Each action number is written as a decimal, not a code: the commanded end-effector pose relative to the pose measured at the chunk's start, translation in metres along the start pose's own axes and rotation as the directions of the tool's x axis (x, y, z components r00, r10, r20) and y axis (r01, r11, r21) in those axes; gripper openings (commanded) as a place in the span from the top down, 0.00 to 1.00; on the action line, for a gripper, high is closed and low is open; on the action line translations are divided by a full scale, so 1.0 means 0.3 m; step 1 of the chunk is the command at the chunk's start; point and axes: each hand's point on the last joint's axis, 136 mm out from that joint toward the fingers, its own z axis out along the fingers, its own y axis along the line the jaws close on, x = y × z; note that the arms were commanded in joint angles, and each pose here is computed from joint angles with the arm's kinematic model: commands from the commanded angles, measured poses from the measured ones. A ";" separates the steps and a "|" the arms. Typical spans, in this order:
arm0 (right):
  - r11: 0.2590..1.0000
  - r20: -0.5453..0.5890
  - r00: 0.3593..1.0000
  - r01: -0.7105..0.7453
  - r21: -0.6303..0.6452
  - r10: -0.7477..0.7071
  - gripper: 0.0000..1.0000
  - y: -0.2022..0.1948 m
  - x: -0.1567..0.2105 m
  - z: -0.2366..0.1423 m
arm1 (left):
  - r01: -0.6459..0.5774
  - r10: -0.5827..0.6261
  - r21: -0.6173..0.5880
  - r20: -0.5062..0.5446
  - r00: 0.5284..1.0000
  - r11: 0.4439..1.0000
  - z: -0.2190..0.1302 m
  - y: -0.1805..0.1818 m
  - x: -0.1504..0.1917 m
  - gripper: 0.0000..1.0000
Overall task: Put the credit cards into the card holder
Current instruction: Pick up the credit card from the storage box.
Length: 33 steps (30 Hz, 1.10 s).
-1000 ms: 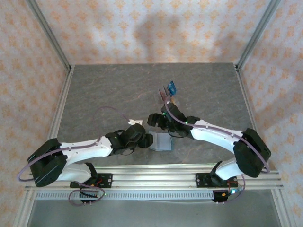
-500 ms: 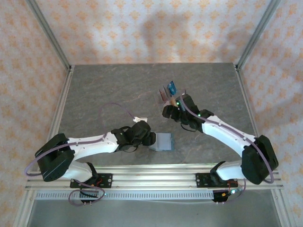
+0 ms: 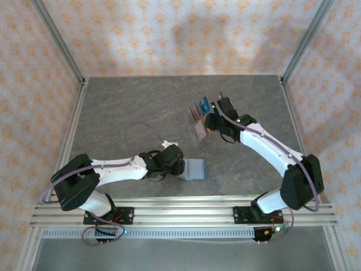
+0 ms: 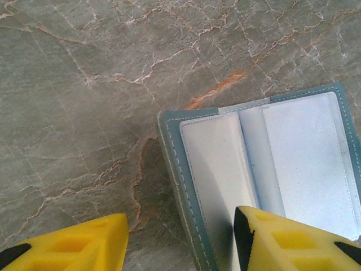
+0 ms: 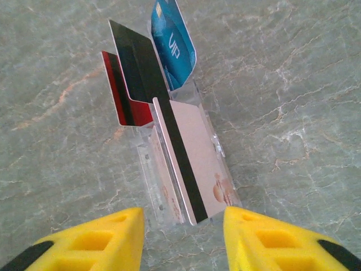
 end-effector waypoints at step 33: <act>0.958 -0.185 0.961 0.236 0.161 -0.205 0.81 -0.014 -0.025 0.183 | 0.015 -0.018 -0.069 -0.039 0.999 0.998 0.064 0.103 0.098 0.50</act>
